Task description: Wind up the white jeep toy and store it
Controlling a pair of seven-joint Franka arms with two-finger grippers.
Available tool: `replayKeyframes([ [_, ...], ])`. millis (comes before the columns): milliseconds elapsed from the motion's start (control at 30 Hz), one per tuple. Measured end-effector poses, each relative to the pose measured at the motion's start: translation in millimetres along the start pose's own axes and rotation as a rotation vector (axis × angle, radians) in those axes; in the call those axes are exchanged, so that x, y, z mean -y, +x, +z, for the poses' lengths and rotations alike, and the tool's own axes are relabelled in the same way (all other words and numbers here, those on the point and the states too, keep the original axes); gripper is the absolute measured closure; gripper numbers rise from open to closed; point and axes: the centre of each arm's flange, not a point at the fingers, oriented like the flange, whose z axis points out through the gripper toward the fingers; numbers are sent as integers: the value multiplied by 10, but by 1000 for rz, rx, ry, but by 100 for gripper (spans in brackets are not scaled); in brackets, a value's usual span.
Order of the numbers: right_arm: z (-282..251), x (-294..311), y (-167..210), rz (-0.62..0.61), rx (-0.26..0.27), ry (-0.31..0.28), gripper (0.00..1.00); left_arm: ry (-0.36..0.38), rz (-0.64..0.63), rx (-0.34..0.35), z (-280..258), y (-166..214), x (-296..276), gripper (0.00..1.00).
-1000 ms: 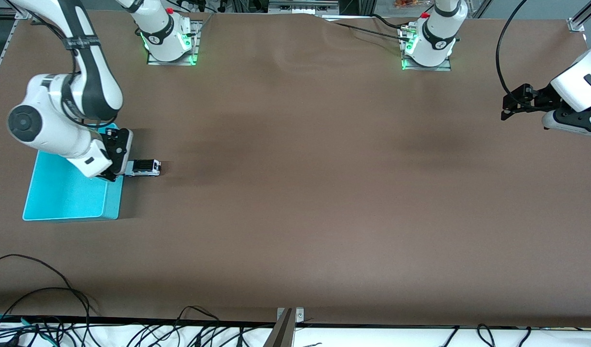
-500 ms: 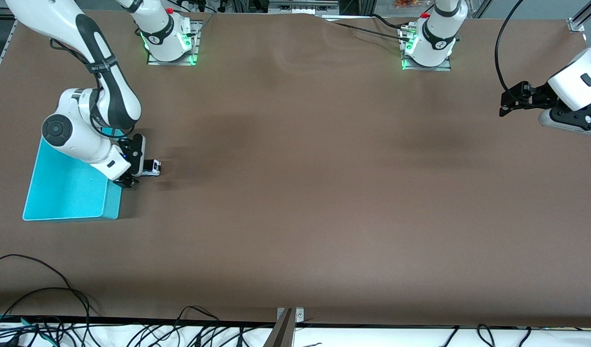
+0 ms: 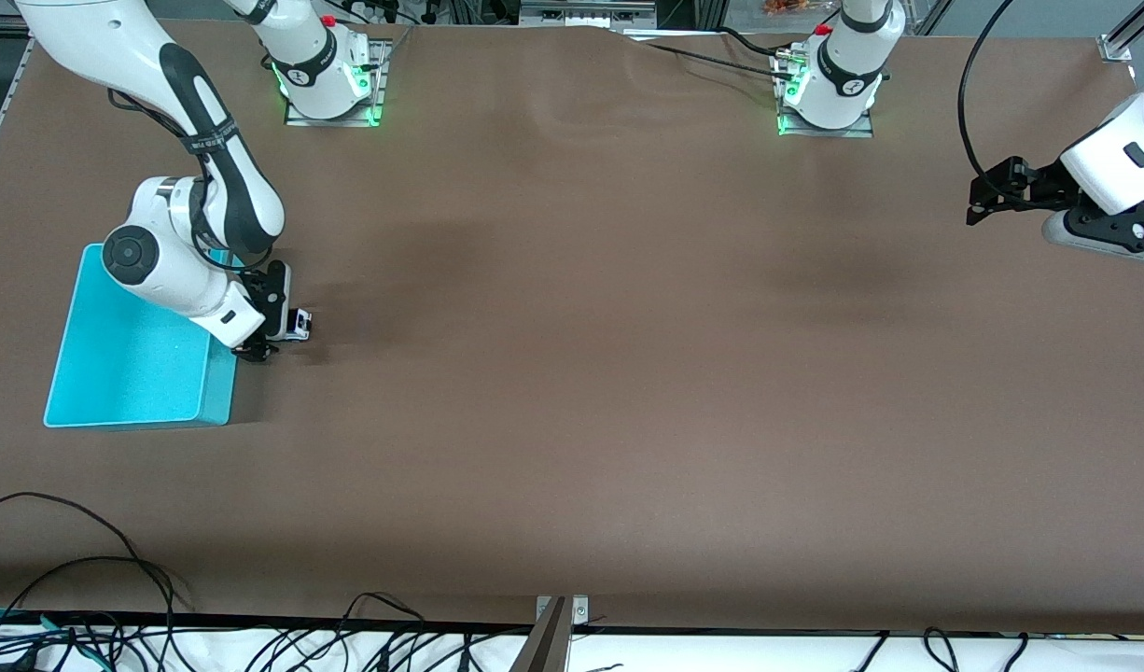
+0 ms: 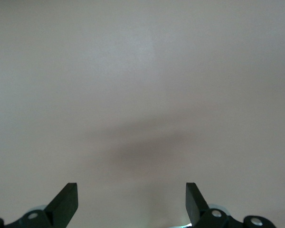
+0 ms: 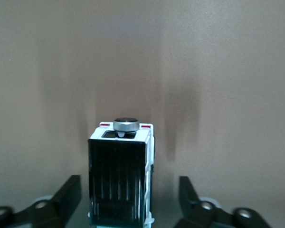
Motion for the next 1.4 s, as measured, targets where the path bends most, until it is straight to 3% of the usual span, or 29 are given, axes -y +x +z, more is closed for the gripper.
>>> replayKeyframes([
  [33, 0, 0, 0, 0, 0, 0, 19, 0, 0, 0, 0, 0, 0, 0],
  [67, 1, 1, 0, 0, 0, 0, 30, 0, 0, 0, 0, 0, 0, 0],
  [133, 2, 2, -1, 0, 0, 1, 36, 0, 0, 1, 1, 0, 0, 0],
  [200, -4, 2, -2, 0, 0, 0, 50, 0, 0, 1, 2, -1, 0, 0],
  [667, -125, -69, 4, -1, -1, 7, 50, 0, 0, 2, 3, 0, 0, 0],
  [1133, -1190, -591, 140, -11, -24, 17, 50, 0, 0, 2, 4, 0, 2, 0],
  [1400, -1564, -672, -83, 29, -23, 44, 50, -1, -2, 2, 5, -1, 10, 0],
])
